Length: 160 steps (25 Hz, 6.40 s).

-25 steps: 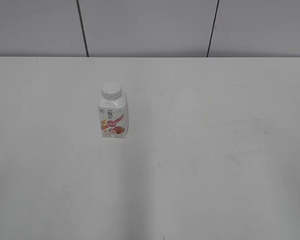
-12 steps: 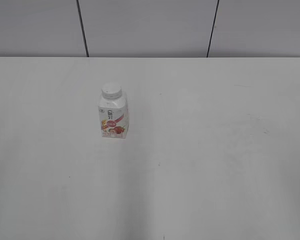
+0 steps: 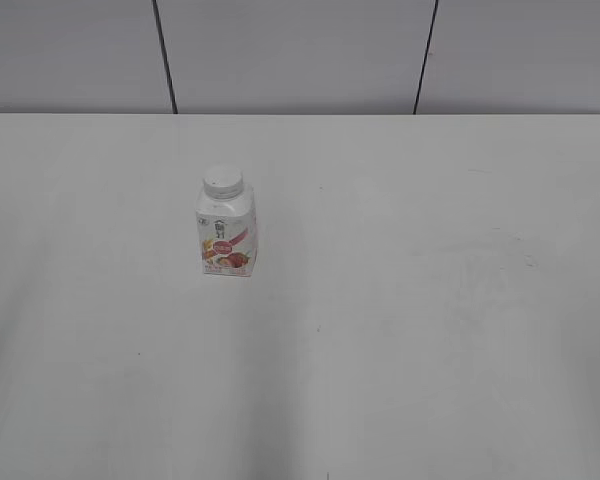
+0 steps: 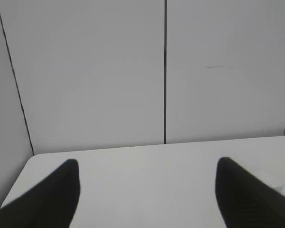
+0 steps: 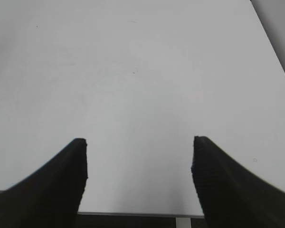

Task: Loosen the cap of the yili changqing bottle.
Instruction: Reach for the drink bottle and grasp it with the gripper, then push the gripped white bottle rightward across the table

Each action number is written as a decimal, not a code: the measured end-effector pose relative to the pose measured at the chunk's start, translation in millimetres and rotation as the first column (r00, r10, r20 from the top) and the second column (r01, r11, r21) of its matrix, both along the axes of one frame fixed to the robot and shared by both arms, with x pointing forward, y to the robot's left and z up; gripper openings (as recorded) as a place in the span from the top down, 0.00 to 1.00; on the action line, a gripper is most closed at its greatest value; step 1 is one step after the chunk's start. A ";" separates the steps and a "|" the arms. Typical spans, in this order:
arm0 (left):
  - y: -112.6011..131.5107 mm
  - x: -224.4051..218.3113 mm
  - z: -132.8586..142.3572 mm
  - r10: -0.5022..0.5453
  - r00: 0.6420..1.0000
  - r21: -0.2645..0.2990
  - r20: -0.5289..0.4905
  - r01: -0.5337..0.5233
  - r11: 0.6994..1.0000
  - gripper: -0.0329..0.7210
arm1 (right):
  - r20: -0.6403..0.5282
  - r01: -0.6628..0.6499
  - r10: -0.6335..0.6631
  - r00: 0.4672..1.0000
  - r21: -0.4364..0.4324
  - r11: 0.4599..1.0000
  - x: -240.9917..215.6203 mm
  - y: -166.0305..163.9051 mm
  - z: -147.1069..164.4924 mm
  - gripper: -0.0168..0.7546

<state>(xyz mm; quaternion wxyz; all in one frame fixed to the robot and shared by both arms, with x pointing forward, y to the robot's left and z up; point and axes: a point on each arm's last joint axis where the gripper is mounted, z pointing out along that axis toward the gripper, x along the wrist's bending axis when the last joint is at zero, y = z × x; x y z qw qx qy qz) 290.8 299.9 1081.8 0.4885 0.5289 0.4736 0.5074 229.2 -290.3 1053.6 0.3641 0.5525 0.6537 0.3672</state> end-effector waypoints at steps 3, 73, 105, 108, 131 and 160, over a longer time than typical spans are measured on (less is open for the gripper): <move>-1.1 16.3 -17.9 -0.004 1.000 0.001 0.006 0.004 1.000 0.24 | 0.000 0.000 0.000 1.000 0.000 1.000 0.0 0.0 0.0 0.27; -43.3 271.2 -192.1 -0.891 0.327 -0.125 -0.316 0.916 0.381 0.17 | 0.000 0.000 0.000 1.000 0.000 1.000 0.0 0.0 0.0 0.27; -96.6 344.5 -249.7 -0.920 0.080 -0.178 -0.383 0.971 0.158 0.17 | 0.000 0.000 0.000 1.000 0.000 1.000 0.0 0.0 0.0 0.27; -101.2 344.2 -249.1 -0.922 0.074 -0.178 -0.381 0.972 0.151 0.17 | 0.000 0.000 0.000 1.000 0.000 1.000 0.0 0.0 0.0 0.27; -105.9 343.3 -249.2 -0.927 0.065 -0.185 -0.368 0.973 0.141 0.40 | 0.000 0.000 0.000 1.000 0.000 1.000 0.0 0.0 0.0 0.27; -205.8 328.8 -235.3 -0.927 0.100 -0.108 -0.360 0.983 0.148 0.41 | 0.000 0.000 0.000 1.000 0.000 1.000 0.0 0.0 0.0 0.27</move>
